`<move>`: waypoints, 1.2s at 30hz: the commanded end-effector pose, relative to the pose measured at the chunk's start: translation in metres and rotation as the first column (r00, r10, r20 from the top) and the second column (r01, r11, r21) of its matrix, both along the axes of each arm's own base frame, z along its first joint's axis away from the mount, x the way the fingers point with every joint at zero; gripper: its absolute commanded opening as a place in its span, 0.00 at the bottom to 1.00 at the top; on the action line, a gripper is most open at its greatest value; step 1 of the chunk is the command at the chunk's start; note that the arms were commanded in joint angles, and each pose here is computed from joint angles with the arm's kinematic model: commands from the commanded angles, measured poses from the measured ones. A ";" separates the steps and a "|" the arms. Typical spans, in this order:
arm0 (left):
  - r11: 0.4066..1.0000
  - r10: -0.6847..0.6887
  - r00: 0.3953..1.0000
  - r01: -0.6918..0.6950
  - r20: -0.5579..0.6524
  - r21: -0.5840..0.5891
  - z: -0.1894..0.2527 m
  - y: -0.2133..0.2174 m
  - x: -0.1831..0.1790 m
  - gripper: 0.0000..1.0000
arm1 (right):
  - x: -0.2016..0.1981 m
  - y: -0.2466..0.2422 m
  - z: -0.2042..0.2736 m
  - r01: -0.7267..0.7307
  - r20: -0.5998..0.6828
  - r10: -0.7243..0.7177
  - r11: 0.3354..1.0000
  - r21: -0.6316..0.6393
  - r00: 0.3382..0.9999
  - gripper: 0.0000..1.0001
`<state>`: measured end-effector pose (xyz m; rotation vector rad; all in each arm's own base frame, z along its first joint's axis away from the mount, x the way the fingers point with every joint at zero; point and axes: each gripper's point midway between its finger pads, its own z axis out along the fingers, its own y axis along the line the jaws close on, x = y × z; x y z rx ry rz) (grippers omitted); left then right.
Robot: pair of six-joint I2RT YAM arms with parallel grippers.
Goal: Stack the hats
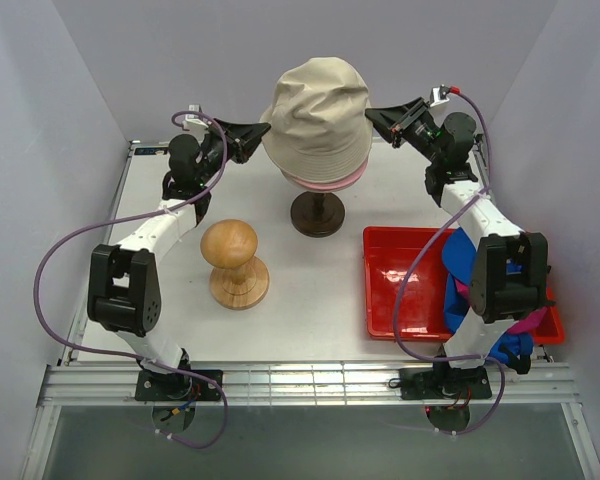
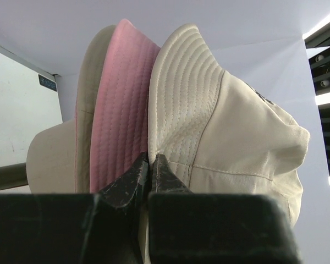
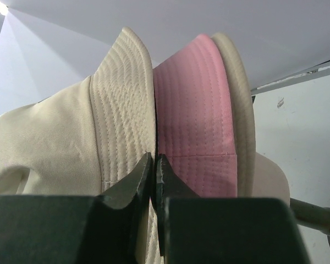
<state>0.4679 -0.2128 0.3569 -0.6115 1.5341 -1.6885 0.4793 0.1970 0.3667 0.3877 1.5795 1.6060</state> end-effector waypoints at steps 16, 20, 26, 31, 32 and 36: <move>0.987 0.067 0.996 -0.075 0.064 0.142 0.012 0.018 0.004 0.52 | 0.025 0.013 -0.035 -0.172 -0.065 0.165 0.978 -0.121 0.984 0.08; 0.987 0.078 0.990 -0.094 0.121 0.129 0.029 0.022 0.007 0.56 | 0.027 0.016 -0.031 -0.200 -0.044 0.195 0.969 -0.143 0.980 0.08; 0.989 0.078 0.978 -0.101 0.194 0.109 0.051 0.027 0.015 0.61 | 0.026 0.020 -0.024 -0.238 -0.015 0.239 0.957 -0.167 0.971 0.08; 0.992 0.022 0.955 -0.057 0.294 0.111 0.072 0.019 0.022 0.66 | 0.027 0.025 -0.023 -0.272 -0.012 0.275 0.944 -0.184 0.961 0.08; 0.992 0.002 0.959 -0.037 0.284 0.117 0.062 0.015 0.032 0.67 | 0.028 0.026 -0.022 -0.277 -0.007 0.280 0.943 -0.187 0.960 0.08; 0.991 -0.073 0.953 0.037 0.293 0.127 0.057 0.005 0.041 0.67 | 0.030 0.027 -0.024 -0.283 -0.011 0.286 0.939 -0.195 0.958 0.08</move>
